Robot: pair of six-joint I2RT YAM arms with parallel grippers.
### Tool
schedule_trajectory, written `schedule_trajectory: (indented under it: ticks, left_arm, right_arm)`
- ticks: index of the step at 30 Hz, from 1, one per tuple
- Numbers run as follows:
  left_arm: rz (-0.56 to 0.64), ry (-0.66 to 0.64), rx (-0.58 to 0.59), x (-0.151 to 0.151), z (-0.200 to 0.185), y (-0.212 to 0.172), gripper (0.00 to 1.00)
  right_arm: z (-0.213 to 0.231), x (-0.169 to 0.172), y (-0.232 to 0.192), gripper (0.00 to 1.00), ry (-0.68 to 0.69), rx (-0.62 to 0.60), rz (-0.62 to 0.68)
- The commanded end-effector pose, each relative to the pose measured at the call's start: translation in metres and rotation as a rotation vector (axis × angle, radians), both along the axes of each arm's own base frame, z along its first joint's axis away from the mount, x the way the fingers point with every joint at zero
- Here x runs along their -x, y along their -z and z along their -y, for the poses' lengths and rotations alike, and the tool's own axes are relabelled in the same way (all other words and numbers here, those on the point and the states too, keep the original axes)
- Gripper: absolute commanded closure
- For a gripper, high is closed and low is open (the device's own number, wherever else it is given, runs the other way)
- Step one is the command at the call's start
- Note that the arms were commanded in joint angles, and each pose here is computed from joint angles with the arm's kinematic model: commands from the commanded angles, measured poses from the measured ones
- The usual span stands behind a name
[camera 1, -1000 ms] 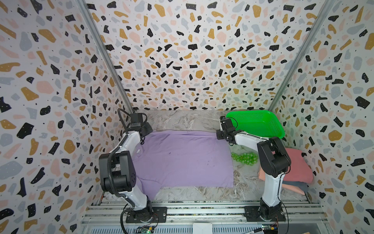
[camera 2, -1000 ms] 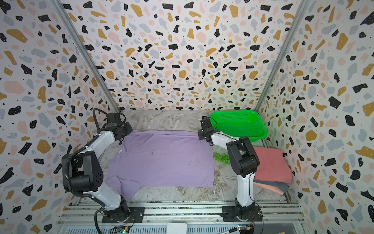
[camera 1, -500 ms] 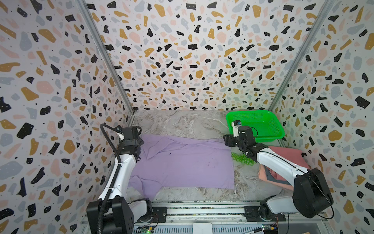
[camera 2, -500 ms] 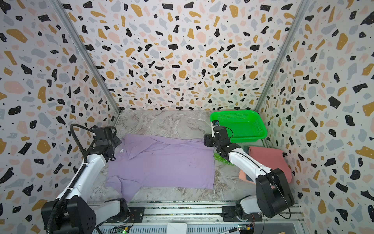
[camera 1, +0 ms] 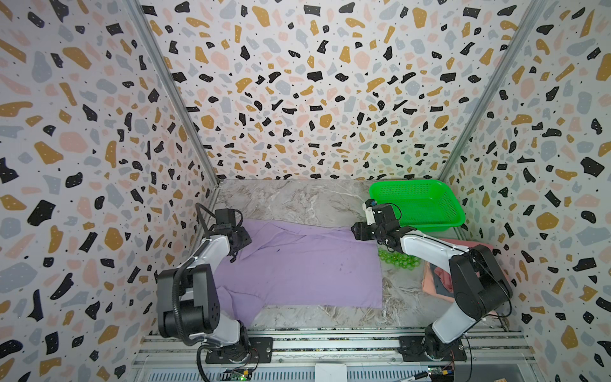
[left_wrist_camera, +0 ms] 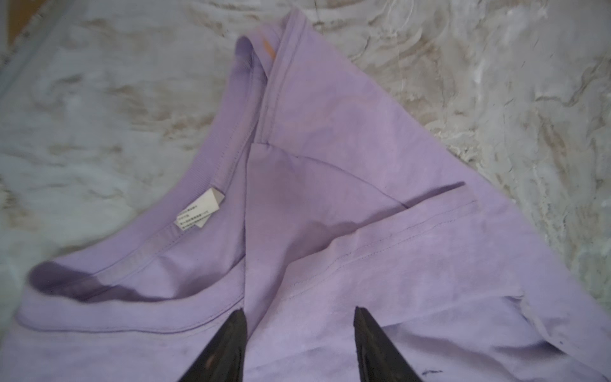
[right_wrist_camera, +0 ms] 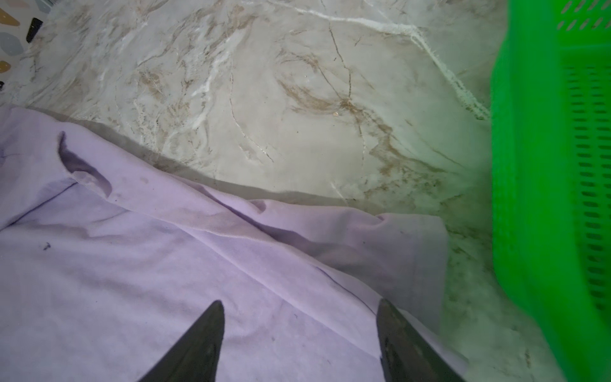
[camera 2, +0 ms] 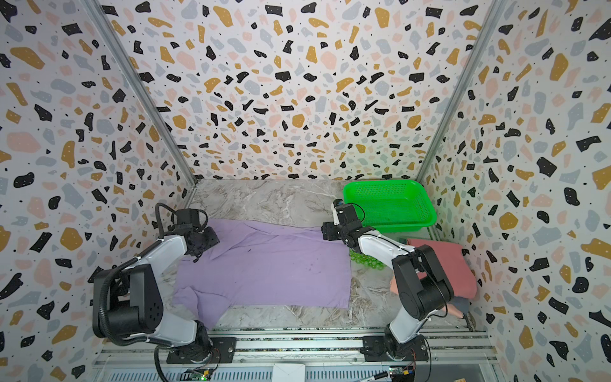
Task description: Fold and stack the t-shirts
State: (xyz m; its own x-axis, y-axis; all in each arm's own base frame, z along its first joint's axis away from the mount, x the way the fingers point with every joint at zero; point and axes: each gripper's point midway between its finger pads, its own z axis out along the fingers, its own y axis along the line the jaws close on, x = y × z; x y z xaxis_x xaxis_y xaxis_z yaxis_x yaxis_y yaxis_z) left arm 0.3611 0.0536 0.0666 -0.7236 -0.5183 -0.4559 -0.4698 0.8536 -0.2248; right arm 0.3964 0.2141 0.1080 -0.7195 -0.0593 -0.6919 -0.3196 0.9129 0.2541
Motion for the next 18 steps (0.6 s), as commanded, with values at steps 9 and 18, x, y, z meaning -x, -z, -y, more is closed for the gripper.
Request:
schedule_trajectory:
  ticks: [9,18]
  left_arm:
    - [-0.036,0.055,0.052,-0.009,0.004,0.035,0.54]
    - [-0.017,0.052,0.057,-0.016,0.004,0.020,1.00]
  right_arm:
    - [0.016,-0.007,-0.012,0.25,0.051,0.054,0.039]
    - [0.035,-0.020,-0.001,0.25,0.081,0.073,0.005]
